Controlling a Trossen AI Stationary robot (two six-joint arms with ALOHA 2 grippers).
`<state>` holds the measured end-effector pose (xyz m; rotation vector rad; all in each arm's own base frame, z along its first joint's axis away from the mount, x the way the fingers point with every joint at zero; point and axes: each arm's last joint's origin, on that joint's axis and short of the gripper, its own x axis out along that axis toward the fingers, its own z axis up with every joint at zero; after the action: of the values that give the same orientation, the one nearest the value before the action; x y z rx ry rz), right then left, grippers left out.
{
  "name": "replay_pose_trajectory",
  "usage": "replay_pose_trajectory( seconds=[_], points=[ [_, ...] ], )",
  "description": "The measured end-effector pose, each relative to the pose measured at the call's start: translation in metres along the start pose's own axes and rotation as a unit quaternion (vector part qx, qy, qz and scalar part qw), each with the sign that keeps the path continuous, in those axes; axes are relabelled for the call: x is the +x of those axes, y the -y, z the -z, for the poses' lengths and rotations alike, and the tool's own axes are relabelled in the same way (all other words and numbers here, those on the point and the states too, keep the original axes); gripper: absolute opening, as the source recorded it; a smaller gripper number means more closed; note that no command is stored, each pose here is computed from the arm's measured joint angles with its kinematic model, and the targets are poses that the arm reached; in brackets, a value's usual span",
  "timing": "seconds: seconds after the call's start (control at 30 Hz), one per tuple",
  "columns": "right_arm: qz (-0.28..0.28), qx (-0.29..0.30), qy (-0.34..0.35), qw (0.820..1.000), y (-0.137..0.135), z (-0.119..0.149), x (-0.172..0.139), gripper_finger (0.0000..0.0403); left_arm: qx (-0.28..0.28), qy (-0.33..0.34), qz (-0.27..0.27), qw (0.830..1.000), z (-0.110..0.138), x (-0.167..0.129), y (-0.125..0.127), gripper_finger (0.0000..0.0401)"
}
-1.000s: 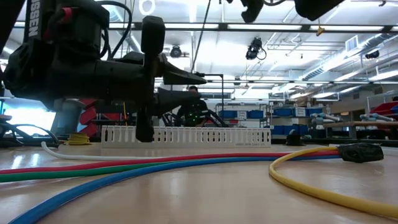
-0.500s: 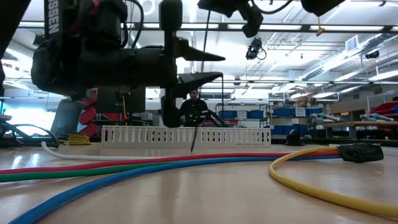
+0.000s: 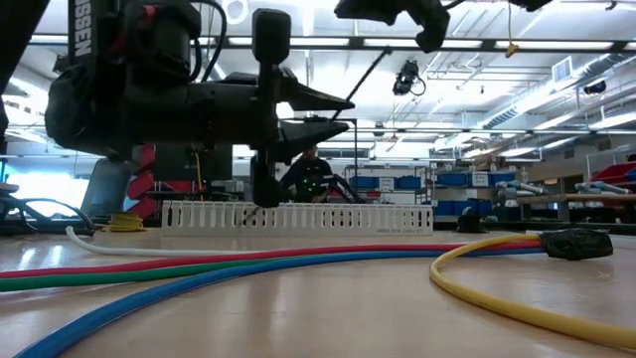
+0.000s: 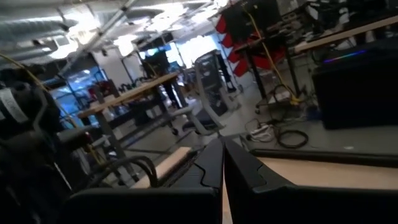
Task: Ziptie cables
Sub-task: Insert zip tie on the cable wire
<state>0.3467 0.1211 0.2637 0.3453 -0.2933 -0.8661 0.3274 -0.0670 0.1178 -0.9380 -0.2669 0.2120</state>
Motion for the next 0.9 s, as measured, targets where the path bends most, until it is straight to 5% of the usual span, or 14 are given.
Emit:
replay_pose_trajectory(
  seconds=[0.43,0.57,0.73,0.9],
  points=[
    [0.000,-0.028,-0.016,0.999,-0.006,0.002,-0.025,0.0000,0.155,0.003,0.011,0.988,-0.039,-0.042,0.013,0.0012],
    [-0.014,-0.041,-0.028,0.999,-0.010,0.004,-0.041,0.0000,0.171,-0.006,0.017,0.985,-0.048,-0.061,0.014,0.0010],
    [0.031,-0.079,-0.047,0.995,-0.002,0.025,-0.079,0.0001,0.185,-0.001,-0.008,0.983,-0.057,-0.088,0.010,0.0009],
    [-0.001,-0.007,-0.062,0.998,0.031,0.058,-0.113,0.0001,0.219,-0.011,0.000,0.976,-0.062,-0.109,0.011,0.0009]
  ],
)
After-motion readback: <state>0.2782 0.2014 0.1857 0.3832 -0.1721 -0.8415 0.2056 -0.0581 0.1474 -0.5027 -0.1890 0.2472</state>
